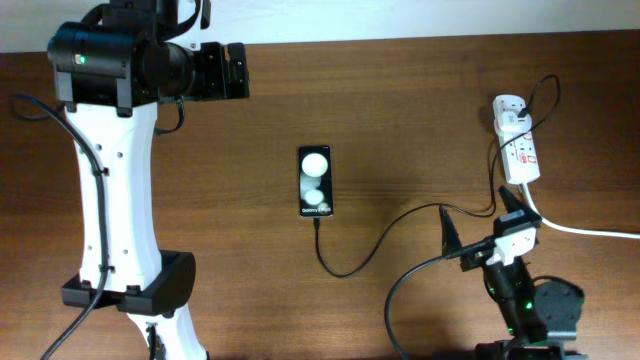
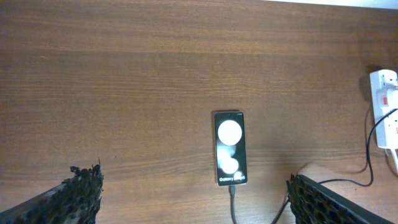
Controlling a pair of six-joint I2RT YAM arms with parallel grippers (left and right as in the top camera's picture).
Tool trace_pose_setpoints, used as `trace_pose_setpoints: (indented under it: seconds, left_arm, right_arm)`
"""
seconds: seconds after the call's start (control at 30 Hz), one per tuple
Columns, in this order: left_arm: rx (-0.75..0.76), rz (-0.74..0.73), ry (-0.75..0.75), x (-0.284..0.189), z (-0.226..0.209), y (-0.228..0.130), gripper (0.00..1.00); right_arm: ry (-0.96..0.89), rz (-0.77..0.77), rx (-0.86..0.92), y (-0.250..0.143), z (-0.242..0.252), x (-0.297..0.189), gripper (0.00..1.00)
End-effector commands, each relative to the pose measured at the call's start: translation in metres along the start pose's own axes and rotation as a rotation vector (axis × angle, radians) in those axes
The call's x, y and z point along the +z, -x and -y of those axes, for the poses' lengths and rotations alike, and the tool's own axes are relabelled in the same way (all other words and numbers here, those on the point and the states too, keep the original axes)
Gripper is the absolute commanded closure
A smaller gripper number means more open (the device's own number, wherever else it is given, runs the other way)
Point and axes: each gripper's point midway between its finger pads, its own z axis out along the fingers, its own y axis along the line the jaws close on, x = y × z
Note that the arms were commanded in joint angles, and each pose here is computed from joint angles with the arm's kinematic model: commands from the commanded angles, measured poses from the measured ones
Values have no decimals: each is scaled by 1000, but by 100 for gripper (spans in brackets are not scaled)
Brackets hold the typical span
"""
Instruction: Plug charger to phone and switch on socket
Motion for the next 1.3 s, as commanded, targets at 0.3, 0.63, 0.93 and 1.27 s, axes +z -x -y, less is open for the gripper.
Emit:
trace_pose_setpoints:
  seconds: [0.3, 0.63, 0.93, 1.27]
  left_arm:
    - [4, 29, 3, -12, 0, 1, 1]
    - [4, 29, 3, -12, 0, 1, 1]
    - [4, 29, 3, -12, 0, 1, 1]
    - [4, 29, 3, -12, 0, 1, 1]
  right_arm:
    - [1, 21, 2, -37, -12, -6, 1]
    - [22, -82, 31, -64, -18, -11, 1]
    - [21, -82, 30, -64, -18, -11, 1]
    - [21, -82, 30, -64, -18, -11, 1]
